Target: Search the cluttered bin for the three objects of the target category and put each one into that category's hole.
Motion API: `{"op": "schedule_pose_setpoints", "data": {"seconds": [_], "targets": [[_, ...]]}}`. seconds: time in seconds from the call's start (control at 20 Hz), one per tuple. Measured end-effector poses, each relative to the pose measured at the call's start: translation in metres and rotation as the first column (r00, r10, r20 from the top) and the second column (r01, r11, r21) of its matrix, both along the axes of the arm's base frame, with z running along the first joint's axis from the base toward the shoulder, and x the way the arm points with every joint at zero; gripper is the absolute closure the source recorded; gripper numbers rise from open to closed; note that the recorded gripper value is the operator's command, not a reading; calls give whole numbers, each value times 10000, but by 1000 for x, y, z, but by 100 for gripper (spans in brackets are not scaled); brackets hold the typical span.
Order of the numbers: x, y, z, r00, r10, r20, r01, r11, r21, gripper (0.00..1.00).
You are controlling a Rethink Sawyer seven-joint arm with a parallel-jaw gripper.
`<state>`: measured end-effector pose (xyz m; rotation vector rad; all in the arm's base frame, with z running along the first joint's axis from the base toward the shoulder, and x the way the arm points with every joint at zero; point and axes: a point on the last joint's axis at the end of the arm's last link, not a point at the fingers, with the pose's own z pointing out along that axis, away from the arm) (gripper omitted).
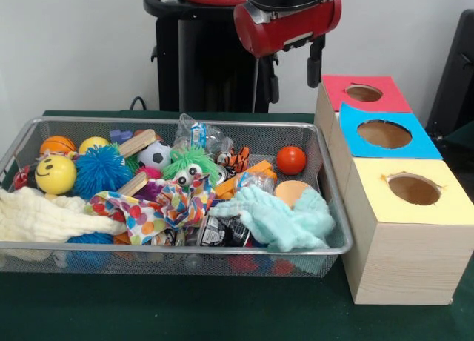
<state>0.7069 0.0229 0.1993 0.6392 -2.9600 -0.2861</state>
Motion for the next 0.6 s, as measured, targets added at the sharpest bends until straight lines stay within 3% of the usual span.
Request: {"op": "schedule_pose_setpoints", "data": {"seconds": [0.6], "targets": [[1, -3, 0, 10000, -25, 31, 25, 10000, -25, 0]]}}
